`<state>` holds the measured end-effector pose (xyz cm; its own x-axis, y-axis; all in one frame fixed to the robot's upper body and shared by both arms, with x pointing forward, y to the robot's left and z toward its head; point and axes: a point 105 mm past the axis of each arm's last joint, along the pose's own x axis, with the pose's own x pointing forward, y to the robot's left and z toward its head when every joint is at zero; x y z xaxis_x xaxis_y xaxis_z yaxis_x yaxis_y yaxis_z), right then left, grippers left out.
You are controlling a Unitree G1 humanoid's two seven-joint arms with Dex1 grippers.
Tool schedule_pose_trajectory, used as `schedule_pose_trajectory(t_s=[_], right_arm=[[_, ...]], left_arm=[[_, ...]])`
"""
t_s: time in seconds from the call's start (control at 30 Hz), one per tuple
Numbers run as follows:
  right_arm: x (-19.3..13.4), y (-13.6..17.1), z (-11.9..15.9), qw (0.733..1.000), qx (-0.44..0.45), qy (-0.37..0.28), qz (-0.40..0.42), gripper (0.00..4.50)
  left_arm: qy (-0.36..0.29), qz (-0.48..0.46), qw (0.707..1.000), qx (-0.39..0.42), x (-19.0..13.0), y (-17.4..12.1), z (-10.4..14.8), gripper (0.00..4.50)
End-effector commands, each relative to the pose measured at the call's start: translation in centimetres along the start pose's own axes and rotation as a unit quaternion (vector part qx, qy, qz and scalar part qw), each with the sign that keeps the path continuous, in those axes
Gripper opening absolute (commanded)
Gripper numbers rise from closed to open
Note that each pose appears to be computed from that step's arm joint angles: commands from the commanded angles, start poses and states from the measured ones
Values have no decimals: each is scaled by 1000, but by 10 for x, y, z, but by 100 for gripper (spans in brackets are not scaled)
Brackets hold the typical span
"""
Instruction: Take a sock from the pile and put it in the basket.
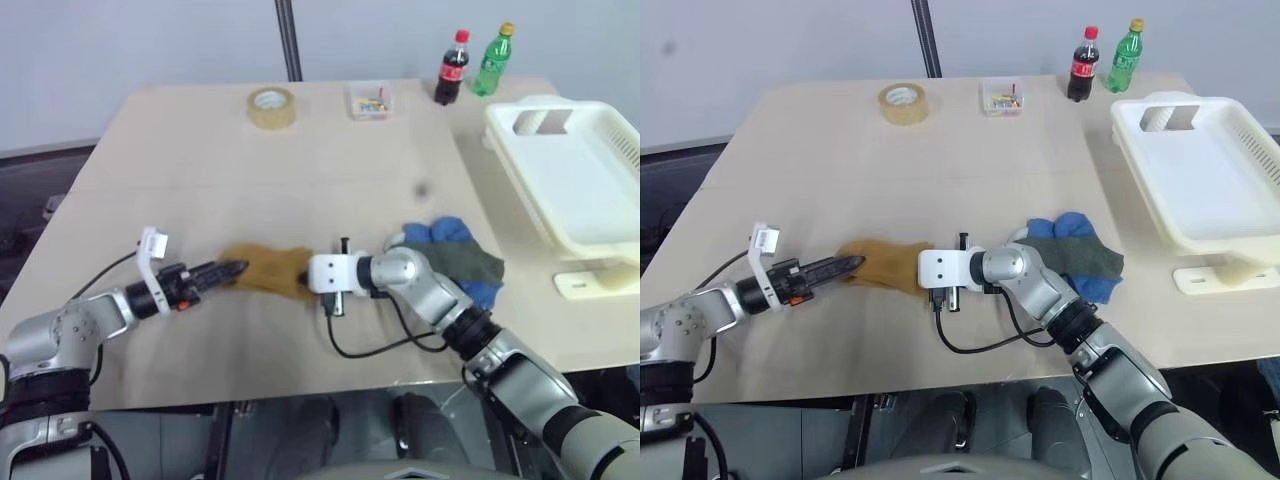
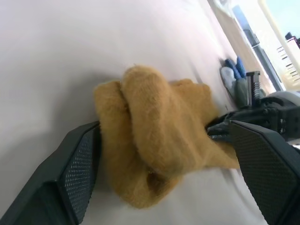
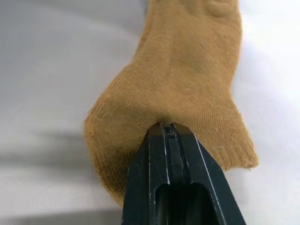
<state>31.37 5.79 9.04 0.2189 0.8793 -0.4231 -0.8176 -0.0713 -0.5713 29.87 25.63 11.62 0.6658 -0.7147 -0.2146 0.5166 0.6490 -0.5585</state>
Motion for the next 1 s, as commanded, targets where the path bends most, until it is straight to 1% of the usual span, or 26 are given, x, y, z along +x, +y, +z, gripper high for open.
schedule_pose_trajectory(t_s=[0.03, 0.07, 0.13, 0.27, 0.4, 0.47, 0.6, 0.7, 0.87, 1.0], right_arm=[[-6, -3, 7, 996, 84, -31, -4, 0], [-8, -7, 17, 993, 104, -52, -7, 0], [-9, -13, 30, 990, 121, -72, -9, 0], [1, -16, 41, 986, 141, -84, -5, 0], [26, -14, 38, 987, 142, -68, -3, 0], [33, -14, 33, 989, 139, -55, -5, 0], [41, -14, 7, 991, 130, -5, -16, 0], [40, -9, -7, 993, 117, 18, -8, 0], [35, -7, -5, 993, 121, 2, -3, 0], [26, -14, 8, 992, 123, -29, -22, 0]], left_arm=[[2, -32, 999, 21, 6, -14, 9, 446], [4, -34, 999, 21, 5, -15, 8, 446], [6, -32, 999, 22, 5, -14, 7, 446], [9, -29, 999, 21, 4, -15, 4, 446], [4, -24, 999, 23, 8, -17, 6, 446], [1, -26, 999, 24, 9, -19, 7, 446], [-1, -32, 999, 25, 10, -24, 7, 446], [-6, -40, 999, 27, 10, -29, 9, 446], [-10, -89, 995, 33, 21, -46, 20, 446], [5, -140, 990, 32, 41, -63, 22, 446]])
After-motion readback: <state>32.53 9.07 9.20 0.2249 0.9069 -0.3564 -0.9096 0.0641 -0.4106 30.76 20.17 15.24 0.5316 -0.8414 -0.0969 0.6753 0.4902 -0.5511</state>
